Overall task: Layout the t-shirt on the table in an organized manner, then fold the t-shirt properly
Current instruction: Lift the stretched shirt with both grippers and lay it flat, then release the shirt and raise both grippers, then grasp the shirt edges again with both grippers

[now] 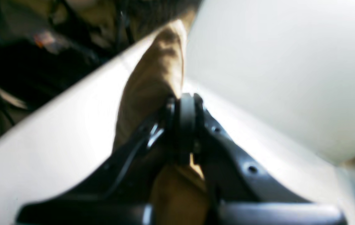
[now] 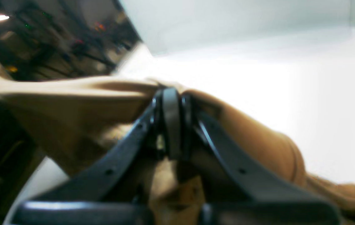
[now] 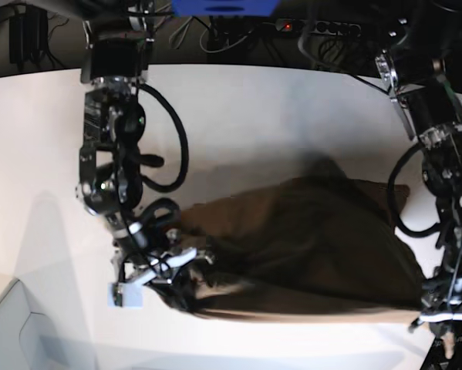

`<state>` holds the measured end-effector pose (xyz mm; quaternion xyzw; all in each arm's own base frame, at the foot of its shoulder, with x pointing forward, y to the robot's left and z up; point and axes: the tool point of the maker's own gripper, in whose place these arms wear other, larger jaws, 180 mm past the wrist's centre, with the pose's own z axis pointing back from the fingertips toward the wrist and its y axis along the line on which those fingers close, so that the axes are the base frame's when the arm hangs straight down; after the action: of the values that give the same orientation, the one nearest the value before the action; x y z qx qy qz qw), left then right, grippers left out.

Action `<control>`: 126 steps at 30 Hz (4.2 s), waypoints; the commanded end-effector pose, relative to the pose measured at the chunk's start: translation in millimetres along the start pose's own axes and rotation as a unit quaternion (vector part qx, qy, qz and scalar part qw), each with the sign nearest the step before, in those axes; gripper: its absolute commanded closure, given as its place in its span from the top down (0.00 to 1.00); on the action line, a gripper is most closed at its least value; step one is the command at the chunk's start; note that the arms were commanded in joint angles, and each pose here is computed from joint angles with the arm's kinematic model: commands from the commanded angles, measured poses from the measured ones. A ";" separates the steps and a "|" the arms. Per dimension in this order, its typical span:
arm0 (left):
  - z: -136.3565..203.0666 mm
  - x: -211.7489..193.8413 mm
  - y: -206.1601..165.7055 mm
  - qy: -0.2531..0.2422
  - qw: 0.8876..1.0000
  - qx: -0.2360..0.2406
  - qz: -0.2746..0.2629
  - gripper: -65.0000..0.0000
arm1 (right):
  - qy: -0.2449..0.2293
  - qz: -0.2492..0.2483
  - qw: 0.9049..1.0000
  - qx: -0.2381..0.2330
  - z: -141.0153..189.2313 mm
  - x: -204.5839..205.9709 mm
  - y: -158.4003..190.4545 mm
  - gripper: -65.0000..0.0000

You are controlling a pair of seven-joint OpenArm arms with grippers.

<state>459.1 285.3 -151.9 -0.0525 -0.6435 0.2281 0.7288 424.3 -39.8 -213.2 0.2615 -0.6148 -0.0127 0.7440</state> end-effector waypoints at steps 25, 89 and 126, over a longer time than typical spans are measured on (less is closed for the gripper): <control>-35.8 -140.1 41.7 0.142 0.985 0.056 -0.080 0.70 | 0.037 -0.082 0.983 -0.159 28.4 -37.3 -141.4 0.53; 48.0 -203.5 114.4 0.225 0.965 0.120 -0.052 0.46 | 0.133 0.181 0.969 -0.104 -49.0 -52.6 -121.9 0.53; 54.0 -299.5 99.2 0.348 0.929 0.117 -0.051 0.01 | 0.137 0.189 0.966 -0.113 -44.4 -52.9 -132.4 0.53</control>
<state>377.0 253.6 -436.3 0.0094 -0.3704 0.2284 0.9003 477.2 -115.8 -346.9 0.0575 -0.5066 0.0947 0.8550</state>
